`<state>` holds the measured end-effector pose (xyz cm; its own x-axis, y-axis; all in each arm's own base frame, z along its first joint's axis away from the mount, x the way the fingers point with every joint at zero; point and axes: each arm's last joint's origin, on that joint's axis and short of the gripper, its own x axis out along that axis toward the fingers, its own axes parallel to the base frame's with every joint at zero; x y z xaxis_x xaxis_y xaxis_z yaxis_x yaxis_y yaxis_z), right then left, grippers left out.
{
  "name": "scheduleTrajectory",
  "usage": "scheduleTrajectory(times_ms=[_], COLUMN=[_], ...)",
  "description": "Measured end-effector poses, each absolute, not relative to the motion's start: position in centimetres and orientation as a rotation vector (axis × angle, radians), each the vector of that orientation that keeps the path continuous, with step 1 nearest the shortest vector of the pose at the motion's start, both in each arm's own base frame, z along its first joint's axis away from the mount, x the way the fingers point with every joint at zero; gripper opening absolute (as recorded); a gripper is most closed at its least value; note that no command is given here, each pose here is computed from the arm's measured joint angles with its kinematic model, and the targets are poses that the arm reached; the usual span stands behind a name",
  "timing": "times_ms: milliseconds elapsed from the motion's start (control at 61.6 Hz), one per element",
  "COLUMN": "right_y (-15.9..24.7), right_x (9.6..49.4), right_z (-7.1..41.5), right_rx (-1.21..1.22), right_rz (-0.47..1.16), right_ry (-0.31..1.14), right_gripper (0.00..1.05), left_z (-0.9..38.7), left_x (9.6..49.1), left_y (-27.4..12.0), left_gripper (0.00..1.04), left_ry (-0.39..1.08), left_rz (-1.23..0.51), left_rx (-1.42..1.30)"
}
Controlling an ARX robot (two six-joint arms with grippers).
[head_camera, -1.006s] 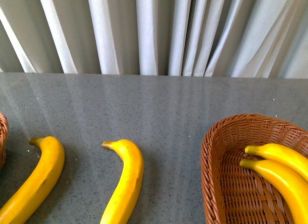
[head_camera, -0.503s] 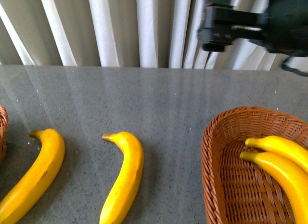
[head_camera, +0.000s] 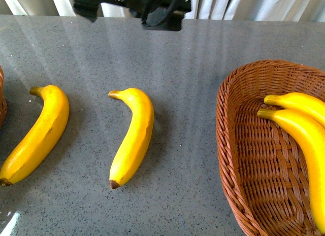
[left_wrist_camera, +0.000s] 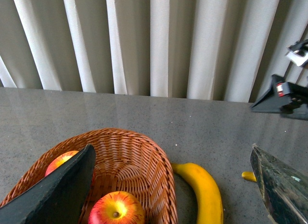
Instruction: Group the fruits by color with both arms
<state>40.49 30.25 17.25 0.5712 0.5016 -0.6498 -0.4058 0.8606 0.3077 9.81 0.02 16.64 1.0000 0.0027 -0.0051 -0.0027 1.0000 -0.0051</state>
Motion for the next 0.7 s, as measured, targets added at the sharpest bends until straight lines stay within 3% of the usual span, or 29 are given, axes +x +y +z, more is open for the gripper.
scheduleTrajectory(times_ms=[227,698], right_y=[34.9,35.7], right_x=[39.2,39.0], right_z=[15.4,13.5], right_rx=[0.097,0.111], right_rz=[0.616,0.636], right_ry=[0.841,0.944], right_gripper=[0.96,0.96], left_z=[16.6,16.6], left_x=[9.8,9.8], left_y=[0.0,0.0], left_gripper=[0.96,0.96], left_ry=[0.005,0.006], left_rz=[0.003,0.003], left_rx=[-0.005,-0.005])
